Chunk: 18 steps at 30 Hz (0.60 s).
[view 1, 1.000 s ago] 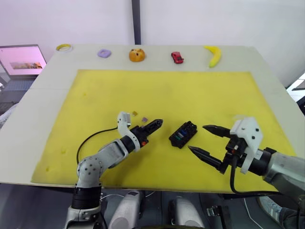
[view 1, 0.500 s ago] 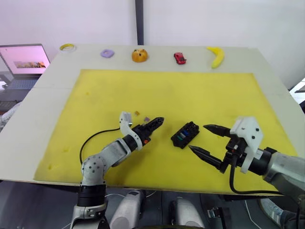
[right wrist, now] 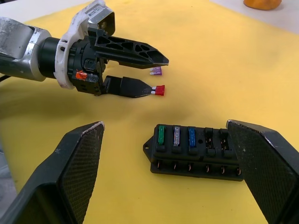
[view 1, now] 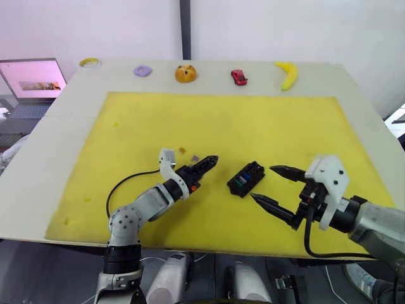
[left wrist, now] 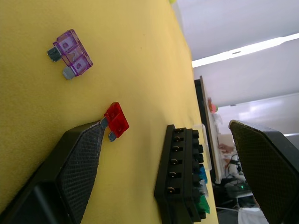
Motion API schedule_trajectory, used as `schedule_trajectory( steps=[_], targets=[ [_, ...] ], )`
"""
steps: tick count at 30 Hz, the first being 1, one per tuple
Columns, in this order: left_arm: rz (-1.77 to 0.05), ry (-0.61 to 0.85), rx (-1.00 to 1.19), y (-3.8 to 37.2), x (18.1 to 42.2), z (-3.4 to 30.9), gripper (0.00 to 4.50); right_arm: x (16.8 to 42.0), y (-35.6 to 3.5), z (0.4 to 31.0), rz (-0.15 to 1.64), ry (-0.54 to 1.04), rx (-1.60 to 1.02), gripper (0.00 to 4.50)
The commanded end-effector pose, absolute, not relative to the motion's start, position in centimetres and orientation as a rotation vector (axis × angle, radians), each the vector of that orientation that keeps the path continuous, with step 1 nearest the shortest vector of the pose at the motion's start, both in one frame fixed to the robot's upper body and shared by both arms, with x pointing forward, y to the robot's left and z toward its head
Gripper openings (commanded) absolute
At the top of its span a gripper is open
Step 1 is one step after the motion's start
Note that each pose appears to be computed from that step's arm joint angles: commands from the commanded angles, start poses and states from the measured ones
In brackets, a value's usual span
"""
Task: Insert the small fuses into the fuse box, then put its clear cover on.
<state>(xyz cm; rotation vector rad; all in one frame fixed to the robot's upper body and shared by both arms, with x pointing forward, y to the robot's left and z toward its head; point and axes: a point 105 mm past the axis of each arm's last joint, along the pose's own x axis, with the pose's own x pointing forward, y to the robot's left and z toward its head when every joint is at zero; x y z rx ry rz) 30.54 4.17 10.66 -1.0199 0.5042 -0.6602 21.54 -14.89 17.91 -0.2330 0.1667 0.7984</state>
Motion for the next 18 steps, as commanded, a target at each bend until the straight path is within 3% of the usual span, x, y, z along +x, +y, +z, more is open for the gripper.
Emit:
schedule_trajectory(
  steps=[1, 9, 11, 18],
  targets=[
    [-0.64, 0.571, -0.988, 3.7, 30.4, 9.0, 4.5, 21.1, -14.3, 18.6, 0.822, 0.127, -0.252, 4.42],
    [-0.624, 0.584, -0.958, 3.8, 30.4, 8.6, 4.5, 21.1, -14.3, 18.6, 0.82, 0.127, -0.252, 4.42],
    [-0.616, 0.587, -0.963, 3.8, 30.5, 8.5, 3.98, 21.1, -14.3, 18.6, 0.82, 0.126, -0.25, 4.5],
    [-0.595, 0.612, -0.949, 3.7, 30.6, 8.0, 3.98, 21.2, -14.3, 18.6, 0.816, 0.124, -0.25, 4.5]
  ],
)
